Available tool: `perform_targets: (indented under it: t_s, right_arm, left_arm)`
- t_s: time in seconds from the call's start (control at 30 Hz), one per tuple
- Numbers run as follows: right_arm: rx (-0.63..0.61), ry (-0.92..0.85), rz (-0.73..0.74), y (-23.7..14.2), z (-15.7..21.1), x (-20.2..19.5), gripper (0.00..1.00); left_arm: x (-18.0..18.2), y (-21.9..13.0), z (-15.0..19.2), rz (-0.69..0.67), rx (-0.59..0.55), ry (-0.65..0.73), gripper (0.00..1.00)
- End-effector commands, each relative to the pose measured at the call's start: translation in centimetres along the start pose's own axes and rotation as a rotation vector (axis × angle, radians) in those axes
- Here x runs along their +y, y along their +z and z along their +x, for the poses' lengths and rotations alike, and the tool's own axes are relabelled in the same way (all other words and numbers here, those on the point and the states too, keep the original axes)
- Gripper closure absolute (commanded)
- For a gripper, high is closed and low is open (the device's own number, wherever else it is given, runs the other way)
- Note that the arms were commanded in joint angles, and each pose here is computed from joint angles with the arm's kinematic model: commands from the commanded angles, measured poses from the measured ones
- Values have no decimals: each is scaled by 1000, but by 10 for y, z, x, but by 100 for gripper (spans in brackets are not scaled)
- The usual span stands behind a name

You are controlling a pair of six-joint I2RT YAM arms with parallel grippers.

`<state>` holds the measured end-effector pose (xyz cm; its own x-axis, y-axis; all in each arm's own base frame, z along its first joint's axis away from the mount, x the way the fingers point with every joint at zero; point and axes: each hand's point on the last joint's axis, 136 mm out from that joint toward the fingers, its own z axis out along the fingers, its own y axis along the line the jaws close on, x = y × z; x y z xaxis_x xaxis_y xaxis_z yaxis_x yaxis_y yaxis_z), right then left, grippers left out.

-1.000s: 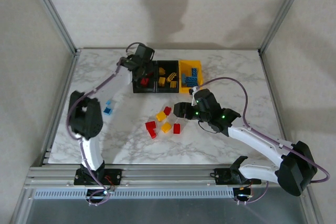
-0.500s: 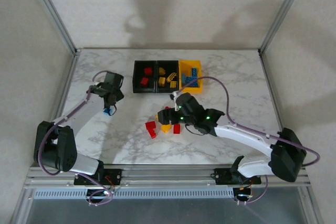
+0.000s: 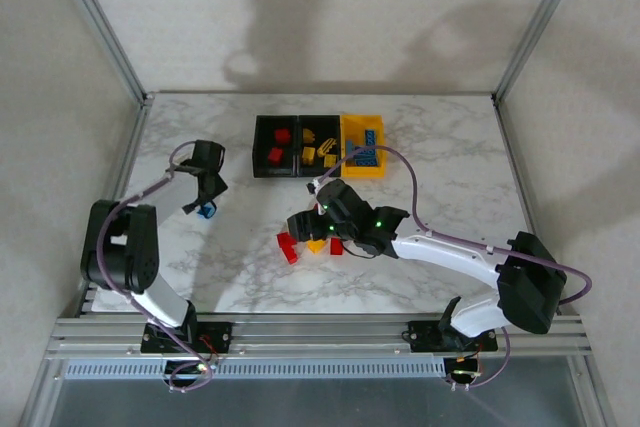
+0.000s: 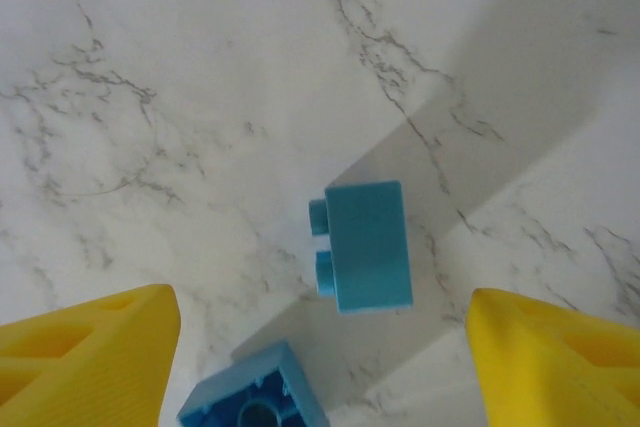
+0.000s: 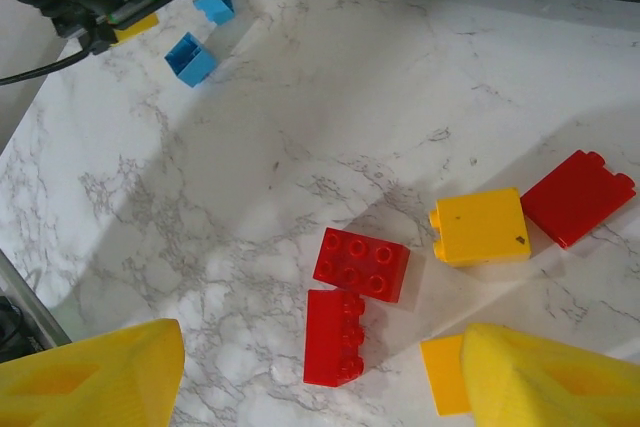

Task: Sort the legos into containers by color
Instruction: Pick up the lego from the middle-left of the table.

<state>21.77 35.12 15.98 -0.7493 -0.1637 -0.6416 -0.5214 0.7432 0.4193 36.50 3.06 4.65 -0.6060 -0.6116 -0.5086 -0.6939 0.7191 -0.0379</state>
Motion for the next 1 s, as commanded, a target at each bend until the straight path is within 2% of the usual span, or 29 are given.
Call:
perform_targets:
  t_s: [0.0,0.13,0.23,0.27,0.4,0.53,0.7,0.8,0.97]
  right_arm:
    - [-21,4,29,-7,-1,-4,27]
    - [-12,4,41,-4,0,-6,27]
    - [-3,-6,46,0,-1,-4,28]
    - [3,-7,51,2,-1,-5,28]
    - [3,-14,51,5,-4,-3,29]
    - [-13,-6,50,0,-7,-4,29]
    - [-43,46,54,-14,-17,-16,29]
    - [-58,82,41,-26,-22,-27,29]
    - [-93,147,101,-47,-30,-56,29]
  left_arm:
    - [-6,9,-15,19,-16,-30,30]
    - [-5,20,-14,15,4,-32,47]
    - [-5,25,-13,9,13,-24,57]
    - [-3,26,-12,6,17,-25,66]
    - [-2,20,-17,16,7,-23,76]
    - [-6,4,-28,39,-10,-14,80]
    - [-29,-31,-40,140,-41,3,78]
    - [-56,-50,-32,243,-18,47,78]
    - [-103,-86,-10,362,1,132,78]
